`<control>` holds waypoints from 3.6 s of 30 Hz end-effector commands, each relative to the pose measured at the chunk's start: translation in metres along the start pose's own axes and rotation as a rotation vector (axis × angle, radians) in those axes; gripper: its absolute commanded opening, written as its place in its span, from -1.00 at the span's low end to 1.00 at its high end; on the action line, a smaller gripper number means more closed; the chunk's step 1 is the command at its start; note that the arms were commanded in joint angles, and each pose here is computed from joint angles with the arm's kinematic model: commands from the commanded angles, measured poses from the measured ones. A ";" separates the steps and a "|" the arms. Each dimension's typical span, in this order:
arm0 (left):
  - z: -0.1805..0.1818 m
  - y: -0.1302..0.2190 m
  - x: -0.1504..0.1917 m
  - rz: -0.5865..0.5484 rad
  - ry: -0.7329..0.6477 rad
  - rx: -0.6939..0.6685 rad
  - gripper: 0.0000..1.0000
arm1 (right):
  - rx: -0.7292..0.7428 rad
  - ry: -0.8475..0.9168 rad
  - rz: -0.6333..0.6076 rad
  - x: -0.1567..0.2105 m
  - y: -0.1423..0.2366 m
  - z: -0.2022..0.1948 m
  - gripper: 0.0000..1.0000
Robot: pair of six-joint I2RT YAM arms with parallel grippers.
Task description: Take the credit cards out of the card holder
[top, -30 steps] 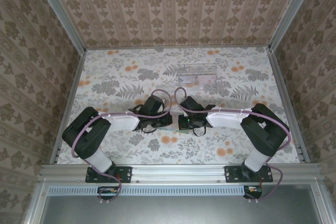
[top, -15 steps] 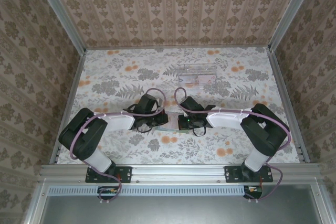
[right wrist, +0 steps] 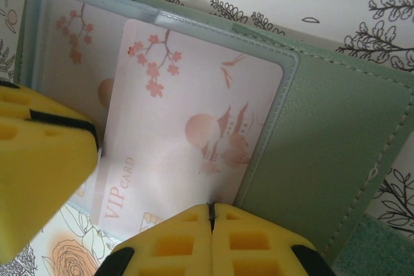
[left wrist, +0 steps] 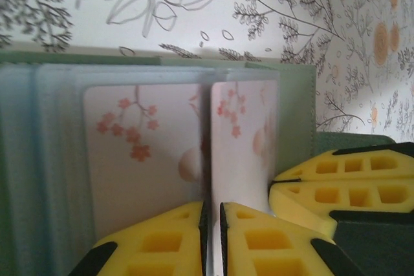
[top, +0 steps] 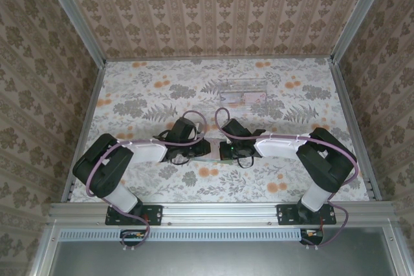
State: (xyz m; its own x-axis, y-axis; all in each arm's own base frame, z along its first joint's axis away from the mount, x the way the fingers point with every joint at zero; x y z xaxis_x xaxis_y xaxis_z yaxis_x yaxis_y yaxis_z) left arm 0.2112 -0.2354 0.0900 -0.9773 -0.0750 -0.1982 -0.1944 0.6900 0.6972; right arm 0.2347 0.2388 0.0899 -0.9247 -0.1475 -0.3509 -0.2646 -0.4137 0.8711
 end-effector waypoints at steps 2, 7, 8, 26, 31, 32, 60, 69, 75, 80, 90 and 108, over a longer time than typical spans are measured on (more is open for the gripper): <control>0.005 -0.008 0.006 0.032 0.006 -0.011 -0.68 | 0.060 -0.013 0.048 0.010 0.001 -0.010 -0.96; 0.010 -0.011 0.008 0.041 0.013 -0.036 -0.68 | 0.059 0.012 -0.007 0.001 0.021 -0.005 -0.80; 0.010 -0.011 0.008 0.041 0.011 -0.036 -0.68 | 0.063 0.019 -0.010 0.000 0.024 -0.004 -0.79; 0.001 -0.018 0.010 0.062 -0.018 -0.025 -0.68 | 0.116 0.015 0.044 0.010 0.004 -0.016 -0.86; -0.002 -0.021 0.011 0.069 -0.023 -0.020 -0.68 | 0.122 0.012 0.047 0.012 0.003 -0.018 -0.87; -0.002 -0.021 0.011 0.071 -0.022 -0.020 -0.68 | 0.120 0.011 0.048 0.012 0.002 -0.018 -0.87; -0.026 0.007 0.002 0.012 -0.096 -0.031 -0.62 | 0.109 0.004 0.046 0.014 0.002 -0.019 -0.88; -0.025 -0.013 0.005 0.054 -0.085 -0.055 -0.63 | 0.110 0.007 0.045 0.012 0.003 -0.018 -0.88; -0.008 -0.015 0.008 0.062 -0.054 -0.157 -0.66 | 0.104 0.019 0.027 0.009 0.011 -0.015 -0.85; -0.005 -0.015 0.011 0.063 -0.051 -0.164 -0.67 | 0.110 0.039 -0.010 0.003 0.028 -0.012 -0.71; -0.031 0.006 0.002 0.009 -0.092 -0.077 -0.65 | 0.113 0.028 0.030 0.009 0.013 -0.019 -0.82; 0.023 0.011 0.007 0.009 -0.006 -0.191 -0.67 | 0.072 0.014 0.044 0.007 0.000 -0.014 -0.88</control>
State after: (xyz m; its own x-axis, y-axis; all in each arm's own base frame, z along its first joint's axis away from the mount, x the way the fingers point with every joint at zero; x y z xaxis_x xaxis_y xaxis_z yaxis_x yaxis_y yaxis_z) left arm 0.2085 -0.2168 0.0939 -0.9726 -0.0820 -0.2177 -0.2249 0.5706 0.7898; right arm 0.2334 0.2242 0.0917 -0.9205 -0.1748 -0.3494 -0.2768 -0.3394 0.8990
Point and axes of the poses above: each hand's point on the last joint's axis, 136 mm out from that joint toward the fingers, its own y axis back along the fingers, its own z axis along the line the jaws close on, x = y × z, the point moved 8 cm from there along y, back along the fingers, and after that the axes turned 6 degrees about y, right-handed, at the moved point
